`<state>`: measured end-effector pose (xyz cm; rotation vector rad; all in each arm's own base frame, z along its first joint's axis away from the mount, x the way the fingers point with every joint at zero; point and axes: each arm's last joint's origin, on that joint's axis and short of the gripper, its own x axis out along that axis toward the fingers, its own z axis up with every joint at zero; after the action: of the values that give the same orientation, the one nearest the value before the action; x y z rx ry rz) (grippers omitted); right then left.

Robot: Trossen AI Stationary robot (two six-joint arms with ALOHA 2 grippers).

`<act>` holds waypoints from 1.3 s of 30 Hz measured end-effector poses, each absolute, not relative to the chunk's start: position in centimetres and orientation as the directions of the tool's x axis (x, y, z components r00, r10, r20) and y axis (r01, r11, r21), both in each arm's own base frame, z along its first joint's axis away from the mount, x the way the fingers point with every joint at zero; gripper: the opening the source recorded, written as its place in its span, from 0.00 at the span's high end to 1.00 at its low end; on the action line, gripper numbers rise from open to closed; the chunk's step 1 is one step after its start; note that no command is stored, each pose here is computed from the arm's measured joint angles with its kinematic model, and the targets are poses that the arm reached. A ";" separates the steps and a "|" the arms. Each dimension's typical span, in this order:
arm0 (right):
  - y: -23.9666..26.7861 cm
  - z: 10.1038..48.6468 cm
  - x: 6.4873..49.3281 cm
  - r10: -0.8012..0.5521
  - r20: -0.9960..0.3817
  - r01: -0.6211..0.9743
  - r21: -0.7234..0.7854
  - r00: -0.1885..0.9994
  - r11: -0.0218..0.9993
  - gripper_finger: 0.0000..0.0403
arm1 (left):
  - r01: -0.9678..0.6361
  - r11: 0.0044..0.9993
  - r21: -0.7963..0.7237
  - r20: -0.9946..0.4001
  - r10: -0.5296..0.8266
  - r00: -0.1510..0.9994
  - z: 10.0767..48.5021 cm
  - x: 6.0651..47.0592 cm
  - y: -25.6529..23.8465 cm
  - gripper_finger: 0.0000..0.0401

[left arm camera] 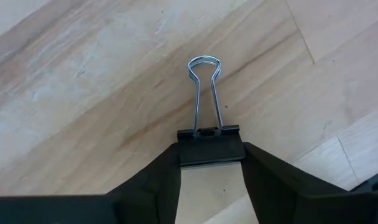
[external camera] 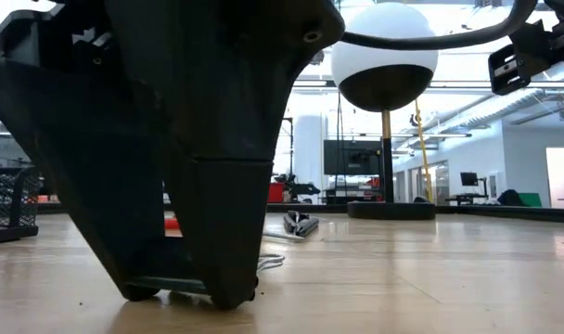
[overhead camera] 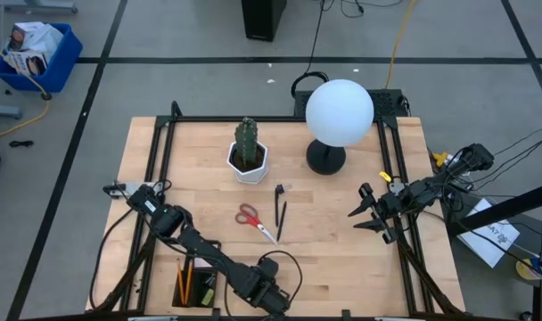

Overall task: Pick and place office supplies into organizer
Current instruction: Put the bottom binder clip in the desk organizer

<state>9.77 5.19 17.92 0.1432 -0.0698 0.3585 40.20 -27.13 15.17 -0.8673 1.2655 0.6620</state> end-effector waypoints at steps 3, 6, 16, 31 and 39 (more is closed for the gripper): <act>5.2 17.9 9.8 0.345 0.093 -0.355 0.127 0.934 0.926 0.62 | -0.822 0.538 -0.186 -0.980 -0.039 0.196 15.2 40.1 -27.2 0.58; 5.2 17.9 9.8 0.345 0.093 -0.355 0.127 0.934 0.926 0.62 | -0.808 0.557 -0.193 -0.980 -0.065 0.189 15.8 39.9 -27.3 0.60; 5.2 17.9 9.8 0.344 0.093 -0.354 0.127 0.934 0.927 0.62 | -0.706 0.687 -0.173 -0.983 -0.167 0.078 16.4 39.1 -27.7 0.57; 5.2 17.9 9.8 0.344 0.095 -0.354 0.127 0.934 0.926 0.62 | -0.452 0.890 -0.067 -0.997 -0.071 0.008 22.7 34.0 -28.0 0.58; 5.2 17.9 9.8 0.345 0.094 -0.355 0.127 0.934 0.926 0.62 | -0.348 0.936 0.045 -0.998 0.029 -0.051 25.2 29.3 -29.5 0.60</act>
<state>9.76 5.19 17.93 0.1436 -0.0708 0.3588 29.31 -29.53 25.23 -0.2518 1.5976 0.3114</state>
